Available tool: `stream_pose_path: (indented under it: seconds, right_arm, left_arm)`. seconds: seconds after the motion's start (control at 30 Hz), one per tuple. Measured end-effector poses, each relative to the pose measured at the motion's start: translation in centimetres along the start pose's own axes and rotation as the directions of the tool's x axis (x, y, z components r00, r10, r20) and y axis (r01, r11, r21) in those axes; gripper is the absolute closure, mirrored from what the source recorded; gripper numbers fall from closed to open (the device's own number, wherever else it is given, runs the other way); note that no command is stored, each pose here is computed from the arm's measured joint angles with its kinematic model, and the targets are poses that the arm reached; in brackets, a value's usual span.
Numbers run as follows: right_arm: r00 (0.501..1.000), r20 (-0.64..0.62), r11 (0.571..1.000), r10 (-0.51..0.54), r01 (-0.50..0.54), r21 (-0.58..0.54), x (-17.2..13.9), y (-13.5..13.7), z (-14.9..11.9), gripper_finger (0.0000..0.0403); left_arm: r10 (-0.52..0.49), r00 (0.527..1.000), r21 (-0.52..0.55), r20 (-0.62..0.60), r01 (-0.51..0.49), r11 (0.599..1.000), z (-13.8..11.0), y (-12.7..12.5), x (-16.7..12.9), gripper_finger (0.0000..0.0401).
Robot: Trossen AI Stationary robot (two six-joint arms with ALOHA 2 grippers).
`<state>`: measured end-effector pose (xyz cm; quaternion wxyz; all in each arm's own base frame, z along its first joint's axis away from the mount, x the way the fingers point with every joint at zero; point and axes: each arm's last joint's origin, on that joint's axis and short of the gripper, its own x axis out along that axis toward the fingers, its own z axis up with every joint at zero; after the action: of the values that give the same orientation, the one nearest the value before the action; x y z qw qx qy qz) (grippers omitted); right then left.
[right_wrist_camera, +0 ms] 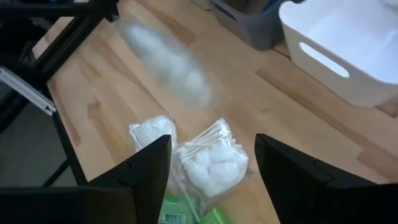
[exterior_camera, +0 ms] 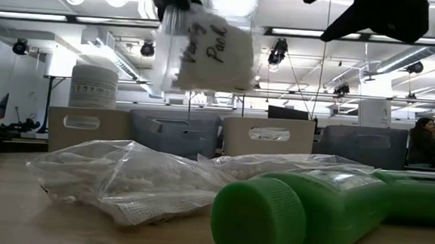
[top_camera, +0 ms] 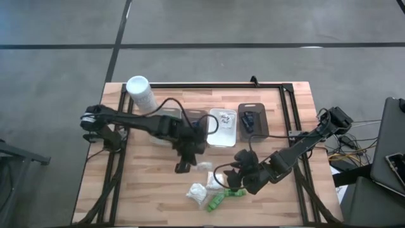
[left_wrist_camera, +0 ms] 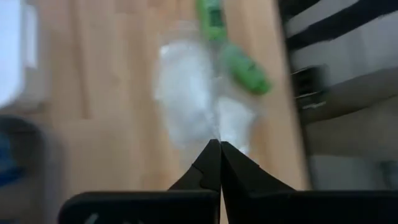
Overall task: Pick & Place Travel size toiletries
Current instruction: Put the white cotton pack into the white bin
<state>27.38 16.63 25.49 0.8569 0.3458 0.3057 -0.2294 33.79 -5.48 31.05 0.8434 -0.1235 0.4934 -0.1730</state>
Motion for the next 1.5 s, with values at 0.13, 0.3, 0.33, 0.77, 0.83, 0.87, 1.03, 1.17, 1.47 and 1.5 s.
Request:
stream_pose_path:
  seconds: [0.13, 0.3, 0.33, 0.77, 0.83, 0.87, 1.03, 1.17, 1.47, 1.5]
  right_arm:
    - [1.0, 0.001, 0.999, 0.005, -0.005, -0.039, -0.1, 0.1, 0.1, 0.0162]
    - [1.0, 0.003, 0.999, 0.011, -0.011, -0.04, -0.1, 0.2, 0.1, 0.0143]
    - [1.0, 0.004, 0.999, 0.02, -0.02, -0.041, -0.1, 0.3, 0.1, 0.0138]
    - [0.988, 0.147, 0.977, 0.052, -0.081, 0.197, -1.4, 0.6, -1.1, 0.0127]
    - [0.968, 0.247, 0.936, 0.048, -0.13, 0.327, -1.5, 0.5, -1.5, 0.0134]
    - [0.952, 0.302, 0.903, 0.051, -0.173, 0.393, -1.5, 0.4, -1.7, 0.0137]
    - [0.83, 0.554, 0.662, 0.065, -0.451, 0.598, -1.0, -0.4, -3.2, 0.0144]
    - [0.721, 0.692, 0.502, 0.033, -0.611, 0.612, -0.3, -1.2, -3.7, 0.0138]
    - [0.651, 0.757, 0.491, 0.054, -0.677, 0.547, 0.2, -1.5, -1.0, 0.0135]
    - [0.646, 0.76, 0.492, 0.073, -0.686, 0.537, 0.3, -1.4, -0.3, 0.0138]
  left_arm:
    - [-0.156, 0.987, -0.099, 0.044, 0.16, 0.982, 0.7, 1.3, -0.8, 0.0401]
    - [-0.311, 0.94, -0.166, 0.142, 0.332, 0.928, 2.0, 2.1, -1.6, 0.0401]
    - [-0.34, 0.925, -0.175, 0.173, 0.368, 0.913, 2.4, 2.2, -1.8, 0.0401]
    - [-0.428, 0.82, -0.161, 0.381, 0.514, 0.843, 4.3, 6.3, -5.5, 0.0401]
    - [-0.43, 0.799, -0.138, 0.421, 0.525, 0.84, 4.7, 6.7, -6.1, 0.0401]
    - [-0.432, 0.785, -0.126, 0.444, 0.531, 0.838, 5.0, 7.0, -6.5, 0.0401]
    - [-0.446, 0.714, -0.058, 0.54, 0.56, 0.827, 6.0, 8.1, -8.3, 0.0401]
    - [-0.468, 0.668, -0.011, 0.578, 0.58, 0.814, 6.4, 8.3, -9.2, 0.0401]
    - [-0.486, 0.641, 0.035, 0.594, 0.583, 0.812, 6.8, 8.1, -9.8, 0.0401]
    - [-0.487, 0.638, 0.04, 0.596, 0.582, 0.812, 6.8, 8.1, -9.8, 0.0401]
